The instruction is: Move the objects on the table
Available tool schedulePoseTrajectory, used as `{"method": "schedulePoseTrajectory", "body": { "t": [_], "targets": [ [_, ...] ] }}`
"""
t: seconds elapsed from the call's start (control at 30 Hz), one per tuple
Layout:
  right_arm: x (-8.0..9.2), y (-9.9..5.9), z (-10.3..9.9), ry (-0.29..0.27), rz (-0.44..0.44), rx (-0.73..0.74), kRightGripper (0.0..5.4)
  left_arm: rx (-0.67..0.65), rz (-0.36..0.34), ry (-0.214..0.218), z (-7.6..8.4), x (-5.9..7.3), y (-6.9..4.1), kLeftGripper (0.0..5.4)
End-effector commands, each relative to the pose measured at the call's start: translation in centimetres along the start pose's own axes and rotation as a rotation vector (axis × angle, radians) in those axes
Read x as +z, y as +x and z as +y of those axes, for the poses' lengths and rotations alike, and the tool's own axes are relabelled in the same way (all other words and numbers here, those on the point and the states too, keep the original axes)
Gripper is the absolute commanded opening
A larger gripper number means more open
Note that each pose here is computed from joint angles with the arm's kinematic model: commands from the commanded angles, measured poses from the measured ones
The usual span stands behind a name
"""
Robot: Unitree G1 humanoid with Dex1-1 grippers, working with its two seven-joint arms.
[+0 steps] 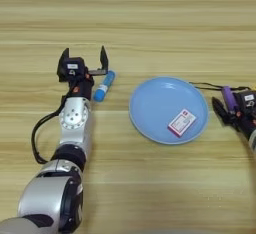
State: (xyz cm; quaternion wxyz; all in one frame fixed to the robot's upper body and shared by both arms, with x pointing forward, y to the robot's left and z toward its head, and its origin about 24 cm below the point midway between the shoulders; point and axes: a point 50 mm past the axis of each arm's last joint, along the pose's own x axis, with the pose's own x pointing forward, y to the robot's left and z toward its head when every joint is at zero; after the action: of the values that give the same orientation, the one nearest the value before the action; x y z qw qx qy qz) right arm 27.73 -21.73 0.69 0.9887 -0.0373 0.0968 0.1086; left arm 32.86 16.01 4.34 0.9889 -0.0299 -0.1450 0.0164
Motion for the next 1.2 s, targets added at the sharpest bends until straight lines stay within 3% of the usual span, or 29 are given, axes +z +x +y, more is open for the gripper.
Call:
{"method": "schedulePoseTrajectory", "body": {
  "t": [0.03,0.6,0.77,1.0,1.2],
  "targets": [
    [-1.0,-0.6,0.5,0.011,0.057,0.008,2.71,-0.013,0.002,0.008,-0.3,0.1,0.3,5.40],
    [-0.4,-0.7,0.3,0.005,0.036,-0.011,0.87,-0.014,0.003,0.009,-0.3,0.1,0.3,5.40],
    [-0.3,-0.7,0.1,0.015,0.029,-0.019,0.78,-0.014,0.003,0.009,-0.3,0.1,0.3,5.40],
    [1.4,-0.8,0.2,0.140,-0.030,0.011,0.78,-0.015,0.002,0.011,-0.3,0.1,0.3,5.40],
    [3.2,-1.3,0.8,0.111,-0.074,0.039,0.78,-0.014,0.001,0.011,-0.3,0.1,0.3,5.40]
  ]
}}
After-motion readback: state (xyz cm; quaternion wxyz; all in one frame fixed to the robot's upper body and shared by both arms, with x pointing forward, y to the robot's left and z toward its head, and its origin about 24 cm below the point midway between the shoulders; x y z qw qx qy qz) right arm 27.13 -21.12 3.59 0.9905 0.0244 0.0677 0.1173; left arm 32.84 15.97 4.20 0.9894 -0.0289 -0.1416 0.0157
